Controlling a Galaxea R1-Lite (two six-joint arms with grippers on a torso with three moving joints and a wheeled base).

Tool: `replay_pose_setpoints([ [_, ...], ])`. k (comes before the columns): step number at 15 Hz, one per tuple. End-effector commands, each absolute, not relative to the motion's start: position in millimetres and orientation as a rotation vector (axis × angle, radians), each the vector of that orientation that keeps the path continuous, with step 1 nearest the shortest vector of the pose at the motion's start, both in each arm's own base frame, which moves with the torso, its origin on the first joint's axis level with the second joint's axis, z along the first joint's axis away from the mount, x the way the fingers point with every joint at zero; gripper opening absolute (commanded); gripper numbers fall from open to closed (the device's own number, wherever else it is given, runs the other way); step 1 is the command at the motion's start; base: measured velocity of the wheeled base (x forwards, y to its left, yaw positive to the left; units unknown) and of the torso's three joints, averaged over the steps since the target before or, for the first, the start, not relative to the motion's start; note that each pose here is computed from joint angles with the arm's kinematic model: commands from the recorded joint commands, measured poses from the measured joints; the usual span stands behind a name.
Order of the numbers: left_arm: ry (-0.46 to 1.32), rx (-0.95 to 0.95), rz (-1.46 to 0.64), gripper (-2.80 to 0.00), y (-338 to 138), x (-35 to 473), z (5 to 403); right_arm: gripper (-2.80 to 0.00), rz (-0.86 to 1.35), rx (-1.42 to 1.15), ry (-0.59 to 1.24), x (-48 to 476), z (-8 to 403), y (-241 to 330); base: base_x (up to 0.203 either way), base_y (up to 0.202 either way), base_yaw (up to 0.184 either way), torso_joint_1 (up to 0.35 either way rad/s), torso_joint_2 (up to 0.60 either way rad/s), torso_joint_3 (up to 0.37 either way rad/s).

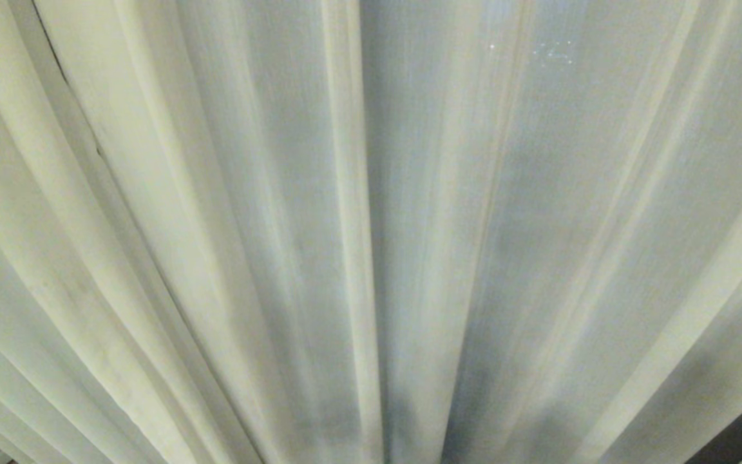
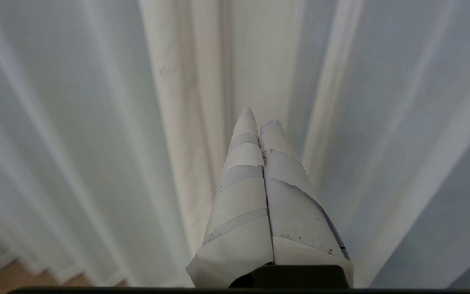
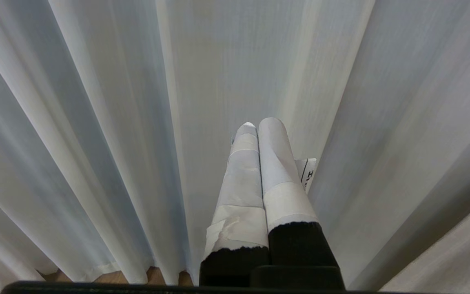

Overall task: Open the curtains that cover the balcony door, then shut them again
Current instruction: Close the outer curtains on both sides

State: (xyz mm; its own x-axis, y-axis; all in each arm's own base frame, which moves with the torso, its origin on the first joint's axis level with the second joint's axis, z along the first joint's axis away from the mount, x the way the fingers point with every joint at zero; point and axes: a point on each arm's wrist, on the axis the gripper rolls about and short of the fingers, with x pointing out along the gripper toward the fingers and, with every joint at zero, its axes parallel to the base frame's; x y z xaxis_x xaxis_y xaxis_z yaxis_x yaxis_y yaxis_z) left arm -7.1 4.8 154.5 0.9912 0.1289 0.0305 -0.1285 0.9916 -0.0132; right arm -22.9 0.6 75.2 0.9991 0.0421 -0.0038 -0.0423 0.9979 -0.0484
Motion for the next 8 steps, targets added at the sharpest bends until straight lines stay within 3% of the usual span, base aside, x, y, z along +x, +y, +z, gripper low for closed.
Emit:
replay_pose_setpoints([
  [1,-0.014,-0.008,0.158,-2.8,4,-8,143,-2.8,0.043,-0.049,0.002,-23,75,1,0.0,0.0,0.0,0.0,0.0,0.0],
  [8,-0.055,-0.003,0.124,-2.8,3,-14,95,-2.8,0.043,-0.049,0.005,-23,75,1,0.0,0.0,0.0,0.0,0.0,0.0],
])
